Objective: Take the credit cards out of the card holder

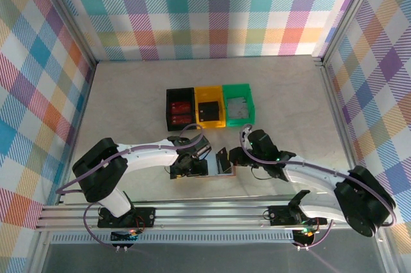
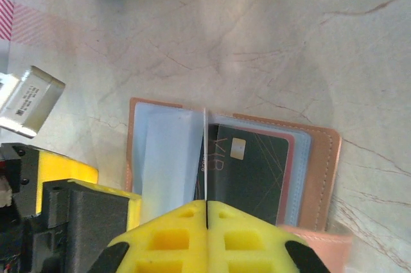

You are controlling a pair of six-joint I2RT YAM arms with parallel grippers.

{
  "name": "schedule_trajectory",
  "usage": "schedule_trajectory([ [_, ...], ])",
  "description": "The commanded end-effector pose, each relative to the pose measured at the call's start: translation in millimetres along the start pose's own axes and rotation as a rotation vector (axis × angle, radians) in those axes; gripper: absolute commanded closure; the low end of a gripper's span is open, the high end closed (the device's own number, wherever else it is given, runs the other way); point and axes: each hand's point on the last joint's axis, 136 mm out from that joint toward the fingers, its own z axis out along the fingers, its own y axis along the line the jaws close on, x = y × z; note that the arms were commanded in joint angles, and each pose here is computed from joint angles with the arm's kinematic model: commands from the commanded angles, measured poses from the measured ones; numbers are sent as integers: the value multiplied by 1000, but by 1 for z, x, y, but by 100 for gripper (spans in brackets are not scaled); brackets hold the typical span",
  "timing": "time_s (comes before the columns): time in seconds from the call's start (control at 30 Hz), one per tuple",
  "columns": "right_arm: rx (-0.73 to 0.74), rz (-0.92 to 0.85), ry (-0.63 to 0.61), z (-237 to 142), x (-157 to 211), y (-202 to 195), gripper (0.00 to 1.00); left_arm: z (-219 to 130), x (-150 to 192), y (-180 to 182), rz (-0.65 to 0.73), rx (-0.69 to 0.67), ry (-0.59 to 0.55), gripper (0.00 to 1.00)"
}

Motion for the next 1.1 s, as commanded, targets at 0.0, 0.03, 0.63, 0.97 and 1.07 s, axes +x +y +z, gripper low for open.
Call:
schedule_trajectory([
  [0.0, 6, -20, -6, -9, 2, -4, 100, 36, 15, 11, -7, -3, 93, 8],
  [0.03, -1, -21, -9, -11, 2, -3, 100, 33, 14, 11, -7, 1, 90, 8],
  [0.63, -170, -34, -54, -39, -8, 35, 100, -87, -25, -40, 91, 500, -231, 6],
  [0.97, -375, -99, 19, -54, -6, 82, 100, -125, -16, -58, 231, 716, -304, 5],
  [1.07, -432, -114, 58, -56, -1, 92, 100, -132, -14, -60, 267, 754, -298, 5],
])
